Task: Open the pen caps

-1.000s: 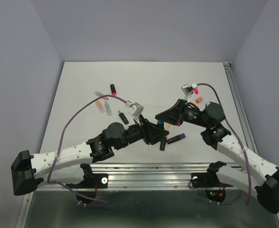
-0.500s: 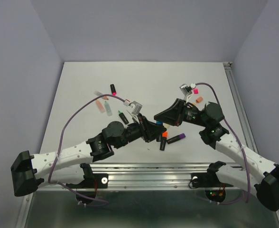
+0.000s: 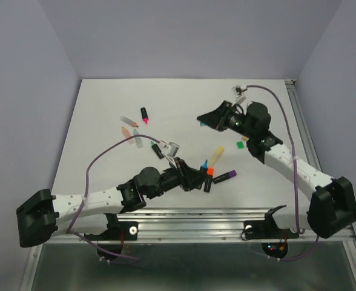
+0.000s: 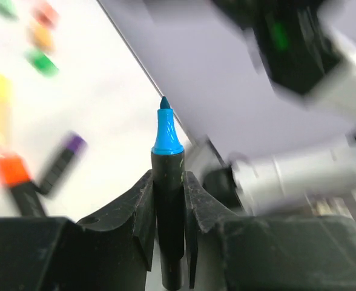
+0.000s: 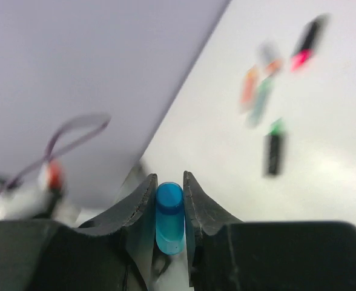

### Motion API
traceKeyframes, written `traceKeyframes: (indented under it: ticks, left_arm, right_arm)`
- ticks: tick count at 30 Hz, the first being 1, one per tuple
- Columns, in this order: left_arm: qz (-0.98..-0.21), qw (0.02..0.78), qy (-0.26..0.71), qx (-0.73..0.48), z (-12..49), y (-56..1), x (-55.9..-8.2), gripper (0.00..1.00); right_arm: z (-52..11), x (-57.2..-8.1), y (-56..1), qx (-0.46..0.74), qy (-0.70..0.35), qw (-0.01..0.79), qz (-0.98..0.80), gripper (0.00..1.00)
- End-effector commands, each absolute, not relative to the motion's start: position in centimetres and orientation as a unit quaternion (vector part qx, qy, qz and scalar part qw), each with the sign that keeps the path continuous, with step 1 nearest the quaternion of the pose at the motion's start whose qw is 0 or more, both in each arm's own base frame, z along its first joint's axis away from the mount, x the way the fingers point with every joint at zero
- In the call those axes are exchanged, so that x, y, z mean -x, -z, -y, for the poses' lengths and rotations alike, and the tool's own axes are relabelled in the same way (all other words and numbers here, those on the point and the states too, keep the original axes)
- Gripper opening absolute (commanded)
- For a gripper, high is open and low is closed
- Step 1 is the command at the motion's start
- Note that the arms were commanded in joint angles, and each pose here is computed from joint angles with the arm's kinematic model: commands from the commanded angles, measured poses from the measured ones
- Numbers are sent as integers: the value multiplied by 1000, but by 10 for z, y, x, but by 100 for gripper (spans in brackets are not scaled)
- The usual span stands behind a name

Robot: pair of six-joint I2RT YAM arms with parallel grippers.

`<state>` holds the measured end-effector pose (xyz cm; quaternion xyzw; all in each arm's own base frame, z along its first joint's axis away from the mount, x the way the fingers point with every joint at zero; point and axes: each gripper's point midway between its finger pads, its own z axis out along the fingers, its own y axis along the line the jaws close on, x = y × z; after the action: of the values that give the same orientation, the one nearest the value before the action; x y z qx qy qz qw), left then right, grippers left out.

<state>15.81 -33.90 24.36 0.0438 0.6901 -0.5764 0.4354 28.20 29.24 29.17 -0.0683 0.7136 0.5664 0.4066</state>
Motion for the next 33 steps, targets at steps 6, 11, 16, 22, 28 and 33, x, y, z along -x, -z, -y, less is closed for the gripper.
traceKeyframes:
  ticks: [6, 11, 16, 22, 28, 33]
  left_arm:
    - [-643, 337, 669, -159, 364, -262, -66, 0]
    - [-689, 365, 616, -111, 364, -250, -94, 0]
    - [-821, 377, 429, -16, 334, -192, -162, 0]
    - [-869, 388, 288, 110, 257, -146, -245, 0]
    - [-900, 369, 122, 197, 187, -113, -283, 0]
    - [-910, 346, 78, 215, 161, -90, -301, 0]
  right_arm:
    - [-185, -433, -336, -65, -443, 589, -672, 1]
    - [-172, -440, -303, -69, -396, 568, -718, 1]
    - [-131, -443, -222, -144, -265, 514, -803, 1]
    - [-73, -431, -139, -220, -91, 456, -857, 1]
    - [-56, -440, -109, -219, -22, 433, -874, 2]
    - [-50, -448, -83, -213, 11, 416, -884, 6]
